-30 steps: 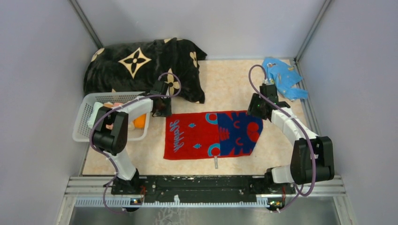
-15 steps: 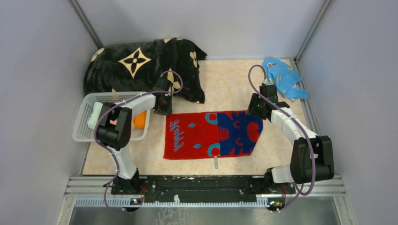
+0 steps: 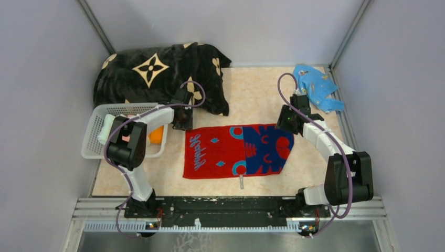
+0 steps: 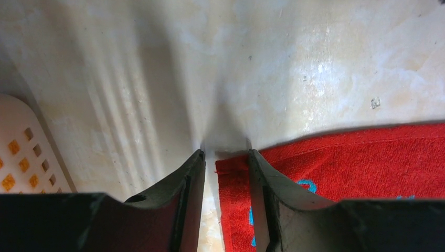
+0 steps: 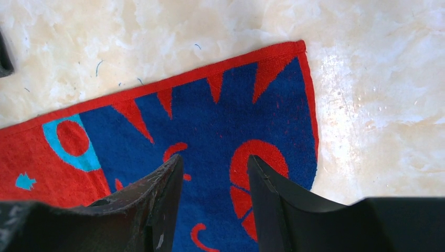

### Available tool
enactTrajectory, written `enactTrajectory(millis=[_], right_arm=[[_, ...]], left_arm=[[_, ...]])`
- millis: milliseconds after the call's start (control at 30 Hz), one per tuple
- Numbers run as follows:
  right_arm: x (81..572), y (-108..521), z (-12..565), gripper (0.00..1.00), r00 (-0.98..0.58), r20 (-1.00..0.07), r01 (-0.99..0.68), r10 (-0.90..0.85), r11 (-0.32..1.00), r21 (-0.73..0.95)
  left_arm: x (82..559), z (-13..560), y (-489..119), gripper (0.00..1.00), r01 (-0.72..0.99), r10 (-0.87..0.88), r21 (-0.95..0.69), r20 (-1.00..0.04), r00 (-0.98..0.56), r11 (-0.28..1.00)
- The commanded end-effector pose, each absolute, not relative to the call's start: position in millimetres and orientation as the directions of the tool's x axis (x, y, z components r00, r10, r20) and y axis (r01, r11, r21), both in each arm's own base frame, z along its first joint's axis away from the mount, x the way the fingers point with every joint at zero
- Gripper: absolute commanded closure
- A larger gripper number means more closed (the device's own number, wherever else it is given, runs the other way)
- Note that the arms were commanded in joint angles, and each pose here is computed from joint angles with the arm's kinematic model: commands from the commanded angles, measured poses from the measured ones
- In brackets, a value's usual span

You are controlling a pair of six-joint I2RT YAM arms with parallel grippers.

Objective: Roll the towels
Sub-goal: Flatten out the towel at the center of the board.

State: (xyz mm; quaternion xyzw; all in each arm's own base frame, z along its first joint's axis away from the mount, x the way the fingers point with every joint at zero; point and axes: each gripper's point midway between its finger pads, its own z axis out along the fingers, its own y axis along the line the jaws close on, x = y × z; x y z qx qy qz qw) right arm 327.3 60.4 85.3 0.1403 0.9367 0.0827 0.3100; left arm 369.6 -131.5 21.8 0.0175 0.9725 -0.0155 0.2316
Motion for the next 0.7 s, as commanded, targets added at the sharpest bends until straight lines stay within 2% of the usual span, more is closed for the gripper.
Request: enactTrajectory(millis=[0, 333, 667], right_arm=[[347, 58, 110, 0.51, -0.721, -0.613, 0.21, 0.322, 0.945, 0.25], [348, 58, 112, 0.51, -0.717, -0.62, 0.205, 0.317, 0.947, 0.247], [347, 56, 110, 0.51, -0.716, -0.623, 0.206, 0.314, 0.948, 0.241]], left_arm=[[333, 8, -130, 0.57, 0.057, 0.046, -0.026, -0.325, -0.945, 0.998], [359, 62, -134, 0.53, 0.04, 0.012, -0.051, -0.462, -0.887, 0.998], [354, 42, -131, 0.53, 0.042, 0.025, -0.03, -0.427, -0.904, 0.999]])
